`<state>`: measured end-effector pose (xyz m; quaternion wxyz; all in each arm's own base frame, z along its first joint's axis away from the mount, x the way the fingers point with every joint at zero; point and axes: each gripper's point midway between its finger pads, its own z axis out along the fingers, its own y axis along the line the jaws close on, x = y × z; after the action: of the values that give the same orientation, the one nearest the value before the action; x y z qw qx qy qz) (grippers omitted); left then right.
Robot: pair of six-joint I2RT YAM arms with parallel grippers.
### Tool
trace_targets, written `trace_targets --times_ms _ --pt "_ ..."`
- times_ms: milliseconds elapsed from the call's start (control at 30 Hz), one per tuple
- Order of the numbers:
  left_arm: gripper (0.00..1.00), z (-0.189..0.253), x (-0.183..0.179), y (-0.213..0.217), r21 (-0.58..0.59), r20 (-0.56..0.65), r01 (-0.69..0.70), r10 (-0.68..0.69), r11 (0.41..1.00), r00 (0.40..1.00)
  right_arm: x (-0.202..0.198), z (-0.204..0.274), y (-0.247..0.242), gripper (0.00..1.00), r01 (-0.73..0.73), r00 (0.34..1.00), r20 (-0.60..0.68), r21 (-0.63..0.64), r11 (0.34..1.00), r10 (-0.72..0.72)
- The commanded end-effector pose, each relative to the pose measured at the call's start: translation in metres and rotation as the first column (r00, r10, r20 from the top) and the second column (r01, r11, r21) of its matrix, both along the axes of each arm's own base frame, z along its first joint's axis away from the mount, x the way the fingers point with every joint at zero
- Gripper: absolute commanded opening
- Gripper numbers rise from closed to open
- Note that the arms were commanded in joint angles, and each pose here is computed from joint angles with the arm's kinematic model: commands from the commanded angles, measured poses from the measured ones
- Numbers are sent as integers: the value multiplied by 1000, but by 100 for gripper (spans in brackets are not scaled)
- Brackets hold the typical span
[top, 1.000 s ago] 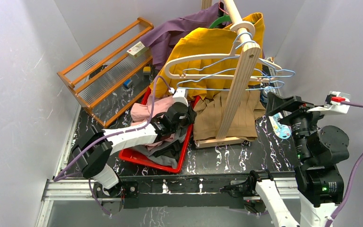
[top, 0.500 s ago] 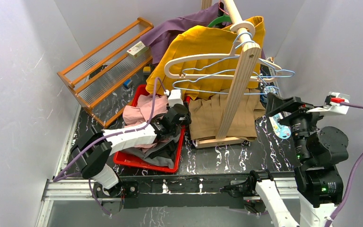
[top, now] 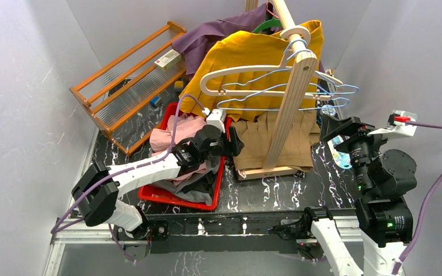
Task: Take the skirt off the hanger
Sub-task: Pick up the skirt from the center of the board.
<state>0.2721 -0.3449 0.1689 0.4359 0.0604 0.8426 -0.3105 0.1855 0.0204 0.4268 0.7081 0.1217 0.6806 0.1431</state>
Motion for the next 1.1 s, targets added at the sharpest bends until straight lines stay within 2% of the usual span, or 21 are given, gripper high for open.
trace_targets --times_ms 0,67,167,367,433,567,633,800,967,1067 --pt "61 19 -15 -31 -73 -12 104 -106 992 994 -2 20 4 98 -25 996 81 19 1000 23" --pt "63 7 -11 -30 -27 -17 87 -87 996 996 -2 22 5 99 -27 996 83 18 999 25" --pt "80 -7 9 -17 71 5 3 -4 997 1000 -3 24 4 98 -23 996 87 14 1000 22" --pt "80 -33 41 6 160 -54 -23 32 987 998 -7 25 0 98 -8 996 91 8 1000 7" --pt "80 -33 49 19 228 -28 -50 58 972 998 -6 24 1 98 -9 996 91 8 1000 8" --pt "83 -29 50 30 295 8 -43 42 955 999 -6 23 1 98 -11 996 90 10 1000 10" --pt "81 -24 47 29 286 0 -27 29 958 1000 -5 22 1 98 -12 996 90 10 1000 11" --pt "69 -5 30 1 124 2 63 -64 990 998 -1 17 6 98 -33 996 78 17 999 31" --pt "52 -9 27 -18 81 -34 77 -74 994 997 1 17 9 98 -45 996 75 23 999 43" --pt "50 -3 24 -23 84 7 42 -43 996 999 0 18 7 98 -36 996 76 21 999 35"
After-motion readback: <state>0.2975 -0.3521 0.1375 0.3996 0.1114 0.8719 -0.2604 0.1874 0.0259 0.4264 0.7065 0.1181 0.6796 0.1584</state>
